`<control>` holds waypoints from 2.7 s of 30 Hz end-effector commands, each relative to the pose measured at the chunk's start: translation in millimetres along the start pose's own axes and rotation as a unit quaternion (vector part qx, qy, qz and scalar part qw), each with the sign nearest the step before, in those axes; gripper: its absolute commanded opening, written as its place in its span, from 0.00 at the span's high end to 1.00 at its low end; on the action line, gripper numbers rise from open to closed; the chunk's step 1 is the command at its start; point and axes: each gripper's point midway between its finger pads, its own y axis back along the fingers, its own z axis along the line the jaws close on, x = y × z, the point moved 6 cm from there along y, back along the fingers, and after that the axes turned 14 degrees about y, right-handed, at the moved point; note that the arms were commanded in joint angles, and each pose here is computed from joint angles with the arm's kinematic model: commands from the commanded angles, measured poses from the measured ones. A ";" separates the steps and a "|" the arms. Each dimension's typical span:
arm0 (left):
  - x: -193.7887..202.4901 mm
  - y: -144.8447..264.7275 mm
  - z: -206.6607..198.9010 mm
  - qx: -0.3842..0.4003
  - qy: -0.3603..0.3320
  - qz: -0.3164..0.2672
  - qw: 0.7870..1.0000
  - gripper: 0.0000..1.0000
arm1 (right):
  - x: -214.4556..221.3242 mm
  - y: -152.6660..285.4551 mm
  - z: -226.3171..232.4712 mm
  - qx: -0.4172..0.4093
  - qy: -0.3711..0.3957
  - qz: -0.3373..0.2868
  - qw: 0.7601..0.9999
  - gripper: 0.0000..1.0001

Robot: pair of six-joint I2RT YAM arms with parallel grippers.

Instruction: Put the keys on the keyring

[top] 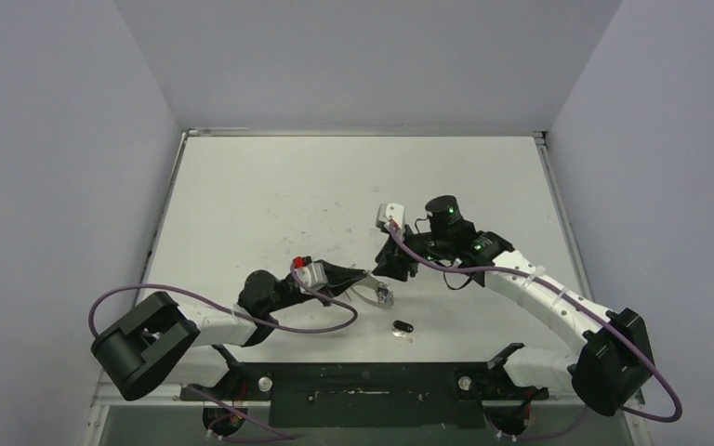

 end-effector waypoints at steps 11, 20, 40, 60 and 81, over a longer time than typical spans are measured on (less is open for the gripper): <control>-33.9 5.9 -15.7 0.033 -0.066 -0.020 0.997 1.00 | -20.4 14.6 7.1 -0.009 0.111 -0.130 0.985 0.63; -36.4 10.0 -18.9 0.036 -0.068 -0.018 0.997 1.00 | -40.1 3.1 14.7 -0.051 0.147 -0.170 0.973 0.63; -37.0 11.6 -19.3 0.032 -0.069 -0.023 0.997 1.00 | -32.4 -13.7 22.4 -0.061 0.155 -0.129 0.978 1.00; -33.4 27.7 -9.6 -0.028 -0.096 0.030 0.995 0.67 | -30.8 1.1 23.1 -0.047 0.092 0.000 0.995 1.00; -28.0 21.2 -8.3 0.001 -0.101 0.133 0.986 0.60 | -38.2 -16.3 22.2 -0.126 0.044 0.161 0.978 1.00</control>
